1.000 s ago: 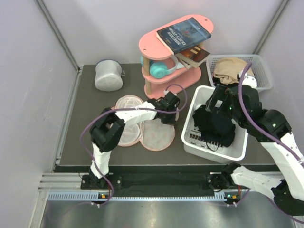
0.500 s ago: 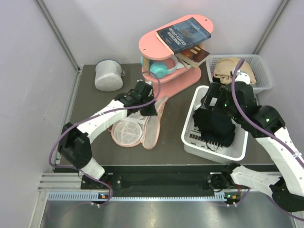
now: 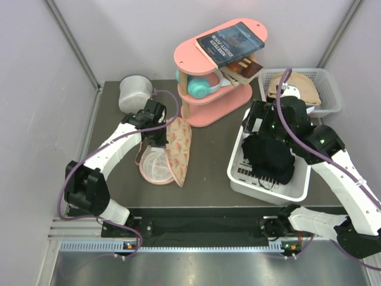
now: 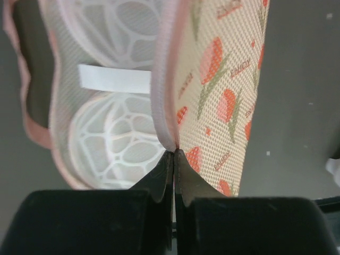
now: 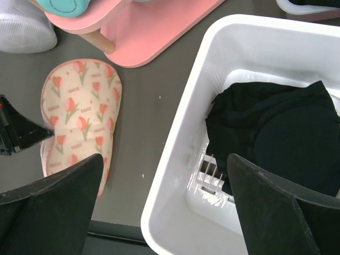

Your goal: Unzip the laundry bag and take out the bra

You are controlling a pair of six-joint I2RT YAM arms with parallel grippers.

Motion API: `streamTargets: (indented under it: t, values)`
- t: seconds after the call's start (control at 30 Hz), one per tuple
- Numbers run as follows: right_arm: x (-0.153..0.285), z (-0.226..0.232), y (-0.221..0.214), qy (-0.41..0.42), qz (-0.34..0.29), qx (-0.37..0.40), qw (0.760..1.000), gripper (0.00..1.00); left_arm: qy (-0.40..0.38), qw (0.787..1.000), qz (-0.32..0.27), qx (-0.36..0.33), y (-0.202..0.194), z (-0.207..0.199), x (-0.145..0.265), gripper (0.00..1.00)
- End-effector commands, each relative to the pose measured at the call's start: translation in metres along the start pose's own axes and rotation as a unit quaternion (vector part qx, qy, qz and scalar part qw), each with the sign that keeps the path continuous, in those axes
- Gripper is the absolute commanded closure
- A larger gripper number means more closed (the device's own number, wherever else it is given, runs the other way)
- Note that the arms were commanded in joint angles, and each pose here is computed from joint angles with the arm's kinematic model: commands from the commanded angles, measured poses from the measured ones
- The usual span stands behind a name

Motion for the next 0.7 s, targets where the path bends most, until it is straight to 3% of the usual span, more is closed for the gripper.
streamTargets:
  t: [0.0,0.67]
  values:
    - [0.003,0.008,0.016,0.026,-0.028,-0.006,0.999,0.00,0.067,0.997,-0.034,-0.026,0.016,0.030,0.021,1.00]
    - [0.000,0.012,0.016,0.039,-0.021,0.003,0.999,0.00,0.173,0.979,-0.030,-0.101,0.048,0.083,-0.002,1.00]
Point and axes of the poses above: each gripper's point midway between its finger pads, its own x axis back along the fingers, its own z axis along the line the jaws close on, y = z × x, the point moved 5 cm from there along x, back along the fingers, and after that the axes turned 5 degrees about x, right-handed, at the moved point
